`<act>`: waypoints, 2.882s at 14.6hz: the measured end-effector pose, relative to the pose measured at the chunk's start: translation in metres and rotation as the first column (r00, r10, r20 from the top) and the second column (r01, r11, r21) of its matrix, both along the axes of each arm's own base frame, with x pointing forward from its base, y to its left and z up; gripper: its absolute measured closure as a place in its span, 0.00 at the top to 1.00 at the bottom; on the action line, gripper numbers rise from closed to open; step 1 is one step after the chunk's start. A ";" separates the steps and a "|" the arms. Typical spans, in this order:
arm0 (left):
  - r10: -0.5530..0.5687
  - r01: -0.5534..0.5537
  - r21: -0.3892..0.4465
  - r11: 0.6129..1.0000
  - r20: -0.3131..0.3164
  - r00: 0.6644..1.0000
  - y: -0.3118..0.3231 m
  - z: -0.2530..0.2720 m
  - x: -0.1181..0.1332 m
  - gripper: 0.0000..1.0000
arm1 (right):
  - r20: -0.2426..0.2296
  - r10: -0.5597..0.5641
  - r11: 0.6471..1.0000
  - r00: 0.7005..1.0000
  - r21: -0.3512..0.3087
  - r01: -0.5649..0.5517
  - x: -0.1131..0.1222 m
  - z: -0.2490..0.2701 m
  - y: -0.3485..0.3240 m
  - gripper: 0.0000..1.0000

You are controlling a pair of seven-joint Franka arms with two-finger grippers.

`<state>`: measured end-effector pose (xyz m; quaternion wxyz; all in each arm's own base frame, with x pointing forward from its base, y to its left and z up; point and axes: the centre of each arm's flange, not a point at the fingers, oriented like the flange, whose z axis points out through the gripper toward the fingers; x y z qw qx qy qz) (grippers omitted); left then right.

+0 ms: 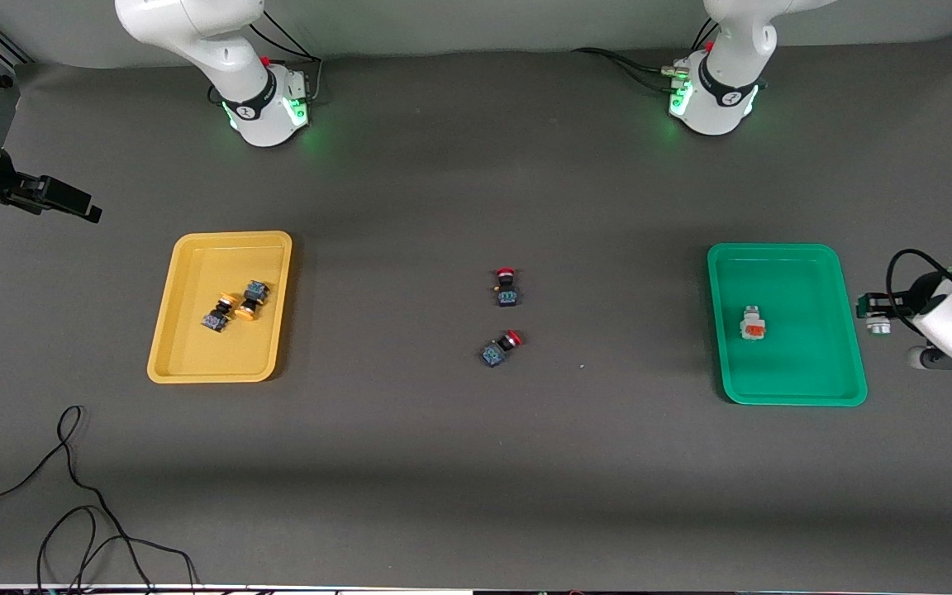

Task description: Place green and yellow buttons in trays

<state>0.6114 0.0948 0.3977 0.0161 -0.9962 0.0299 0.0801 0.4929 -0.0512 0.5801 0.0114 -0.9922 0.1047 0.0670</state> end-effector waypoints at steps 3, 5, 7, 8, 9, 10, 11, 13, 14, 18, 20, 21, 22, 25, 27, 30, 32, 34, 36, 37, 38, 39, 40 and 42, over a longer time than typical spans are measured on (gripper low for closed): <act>-0.015 0.015 0.009 1.000 0.039 0.999 0.013 -0.083 -0.019 0.41 | -0.027 0.021 0.999 0.999 0.030 -0.020 -0.005 0.000 -0.005 1.00; -0.023 0.023 -0.003 1.000 0.041 0.999 0.009 -0.135 -0.038 0.41 | -0.036 0.051 0.997 0.998 0.055 -0.049 -0.008 0.005 -0.011 1.00; -0.025 0.025 -0.015 1.000 0.028 0.999 0.006 -0.172 -0.052 0.41 | -0.024 0.067 0.996 0.997 0.063 -0.065 -0.007 0.012 -0.012 1.00; -0.023 0.023 -0.019 1.000 0.020 1.000 0.007 -0.182 -0.055 0.41 | -0.014 0.074 0.995 0.997 0.066 -0.073 -0.006 0.016 -0.010 1.00; -0.020 0.020 -0.020 1.000 0.014 1.000 0.009 -0.187 -0.056 0.48 | -0.006 0.085 0.994 0.996 0.067 -0.084 -0.003 0.019 -0.007 1.00; -0.017 0.017 -0.019 1.000 0.014 1.000 0.012 -0.187 -0.056 0.57 | 0.002 0.100 0.993 0.995 0.069 -0.100 0.001 0.022 -0.003 1.00; -0.014 0.014 -0.016 1.000 0.019 1.000 0.014 -0.184 -0.055 0.67 | 0.007 0.113 0.991 0.994 0.071 -0.113 0.006 0.023 0.000 1.00; -0.016 0.016 -0.011 1.000 0.024 1.000 0.018 -0.171 -0.049 0.88 | 0.004 0.118 0.990 0.993 0.076 -0.118 0.013 0.020 0.000 1.00; -0.023 0.023 -0.009 1.000 0.011 1.000 0.021 -0.156 -0.043 0.98 | 0.000 0.111 0.991 0.994 0.077 -0.111 0.015 0.018 -0.004 1.00; -0.050 0.050 -0.005 0.999 -0.078 0.996 0.037 -0.029 -0.017 1.00 | -0.007 0.086 0.994 0.996 0.074 -0.086 0.020 0.013 -0.021 1.00; -0.042 0.040 -0.017 0.999 -0.115 0.992 0.039 0.042 -0.017 1.00 | -0.001 0.094 0.993 0.996 0.069 -0.093 0.025 0.015 -0.017 1.00; -0.037 0.033 -0.035 0.999 -0.115 0.993 0.035 0.068 -0.019 1.00 | 0.005 0.099 0.993 0.995 0.066 -0.099 0.027 0.018 -0.014 1.00; -0.036 0.030 -0.055 0.998 -0.103 0.994 0.029 0.090 -0.022 1.00 | 0.013 0.103 0.993 0.995 0.063 -0.103 0.029 0.022 -0.012 1.00; -0.053 0.045 -0.102 0.994 -0.074 0.996 0.004 0.140 -0.039 1.00 | 0.029 0.128 0.990 0.991 0.055 -0.129 0.032 0.029 -0.006 1.00; -0.081 0.076 -0.105 0.992 -0.046 0.996 -0.028 0.164 -0.048 1.00 | 0.030 0.204 0.978 0.979 0.035 -0.205 0.035 0.030 0.004 1.00; -0.082 0.080 -0.077 0.994 -0.027 0.996 -0.090 0.182 -0.057 1.00 | 0.043 0.289 0.957 0.956 0.025 -0.290 0.045 0.033 0.011 1.00; -0.079 0.077 -0.063 0.995 -0.023 0.997 -0.122 0.187 -0.062 1.00 | 0.066 0.315 0.949 0.947 0.013 -0.316 0.059 0.042 0.020 1.00; -0.084 0.084 -0.059 0.995 -0.013 0.996 -0.134 0.192 -0.066 1.00 | 0.090 0.342 0.937 0.935 0.035 -0.346 0.075 0.044 0.043 1.00; -0.078 0.077 -0.057 0.995 -0.006 0.997 -0.131 0.197 -0.070 1.00 | 0.101 0.354 0.931 0.930 0.061 -0.361 0.085 0.042 0.056 1.00; -0.071 0.071 -0.056 0.996 -0.005 0.997 -0.127 0.198 -0.073 1.00 | 0.101 0.349 0.932 0.932 0.063 -0.356 0.087 0.041 0.053 1.00; -0.066 0.066 -0.055 0.996 -0.005 0.998 -0.124 0.199 -0.075 1.00 | 0.101 0.337 0.937 0.936 0.064 -0.344 0.088 0.041 0.046 1.00; -0.063 0.063 -0.055 0.997 -0.005 0.998 -0.123 0.199 -0.076 1.00 | 0.102 0.324 0.941 0.941 0.066 -0.331 0.087 0.042 0.038 1.00; -0.062 0.061 -0.055 0.997 -0.006 0.998 -0.122 0.199 -0.077 1.00 | 0.103 0.313 0.945 0.944 0.067 -0.321 0.087 0.043 0.032 1.00; -0.061 0.061 -0.055 0.997 -0.009 0.998 -0.122 0.197 -0.077 1.00 | 0.101 0.303 0.948 0.948 0.069 -0.311 0.086 0.045 0.029 1.00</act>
